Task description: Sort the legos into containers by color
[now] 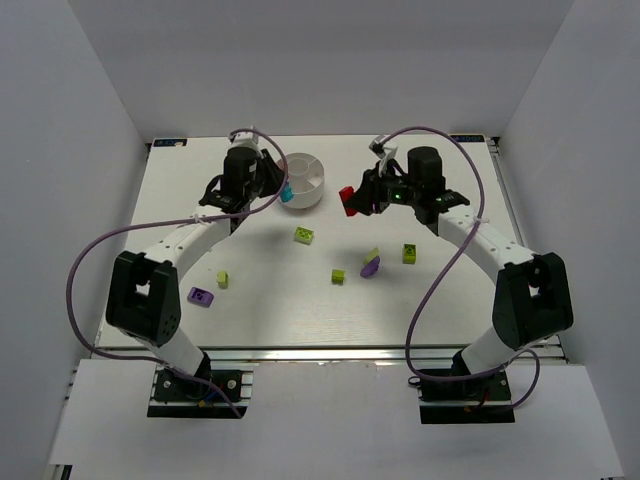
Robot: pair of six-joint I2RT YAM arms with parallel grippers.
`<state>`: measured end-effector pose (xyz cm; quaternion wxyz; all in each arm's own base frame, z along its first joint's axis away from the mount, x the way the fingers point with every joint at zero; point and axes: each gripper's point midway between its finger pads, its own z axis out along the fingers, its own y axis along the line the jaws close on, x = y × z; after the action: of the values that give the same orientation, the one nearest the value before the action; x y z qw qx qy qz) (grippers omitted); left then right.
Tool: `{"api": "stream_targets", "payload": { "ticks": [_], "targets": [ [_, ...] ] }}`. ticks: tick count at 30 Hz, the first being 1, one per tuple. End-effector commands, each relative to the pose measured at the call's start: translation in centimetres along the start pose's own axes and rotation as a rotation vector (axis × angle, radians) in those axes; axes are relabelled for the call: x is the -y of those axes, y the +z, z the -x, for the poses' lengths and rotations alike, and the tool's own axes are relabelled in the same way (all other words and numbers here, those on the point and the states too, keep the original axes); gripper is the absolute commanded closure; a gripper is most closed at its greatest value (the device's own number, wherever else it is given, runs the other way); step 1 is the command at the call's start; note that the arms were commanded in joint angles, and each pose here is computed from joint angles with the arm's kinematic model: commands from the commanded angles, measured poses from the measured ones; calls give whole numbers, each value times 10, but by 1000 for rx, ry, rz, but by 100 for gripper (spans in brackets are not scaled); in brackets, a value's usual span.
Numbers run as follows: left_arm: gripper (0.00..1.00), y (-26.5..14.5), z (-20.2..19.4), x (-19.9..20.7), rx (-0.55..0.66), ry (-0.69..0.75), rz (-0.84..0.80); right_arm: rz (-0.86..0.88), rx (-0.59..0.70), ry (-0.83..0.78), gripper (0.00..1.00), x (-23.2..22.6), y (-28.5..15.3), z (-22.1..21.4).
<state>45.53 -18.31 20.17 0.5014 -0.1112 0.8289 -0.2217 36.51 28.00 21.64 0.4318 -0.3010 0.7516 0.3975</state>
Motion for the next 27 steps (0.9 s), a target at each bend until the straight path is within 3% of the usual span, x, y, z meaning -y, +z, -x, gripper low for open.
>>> {"api": "stream_targets", "payload": {
  "ticks": [1, 6, 9, 11, 12, 13, 16, 19, 27],
  "targets": [
    [100, -2, 20, 52, 39, 170, -268, 53, 65, -118, 100, -10, -18, 18],
    [100, -6, 12, 79, 72, 539, -517, 212, 69, -253, 100, -28, -33, 11],
    [100, -3, 7, 82, 155, 904, -624, 285, 70, -336, 100, -36, -40, 8],
    [100, 16, 13, 84, 122, 1062, -634, 288, 74, -369, 100, -35, -43, 8],
    [100, 31, -7, 71, 21, 1093, -636, 285, 74, -374, 100, -35, -44, 8],
    [100, 41, -6, 68, -5, 1176, -636, 279, 77, -373, 100, -32, -46, 8],
    [100, 57, -25, 52, -108, 1265, -650, 261, 76, -354, 100, -24, -47, 8],
    [100, 65, -30, 52, -96, 1266, -658, 255, 78, -345, 100, -19, -46, 11],
    [74, 78, -29, 43, -82, 1279, -597, 258, 81, -342, 100, -20, -47, 11]
  ]
}}
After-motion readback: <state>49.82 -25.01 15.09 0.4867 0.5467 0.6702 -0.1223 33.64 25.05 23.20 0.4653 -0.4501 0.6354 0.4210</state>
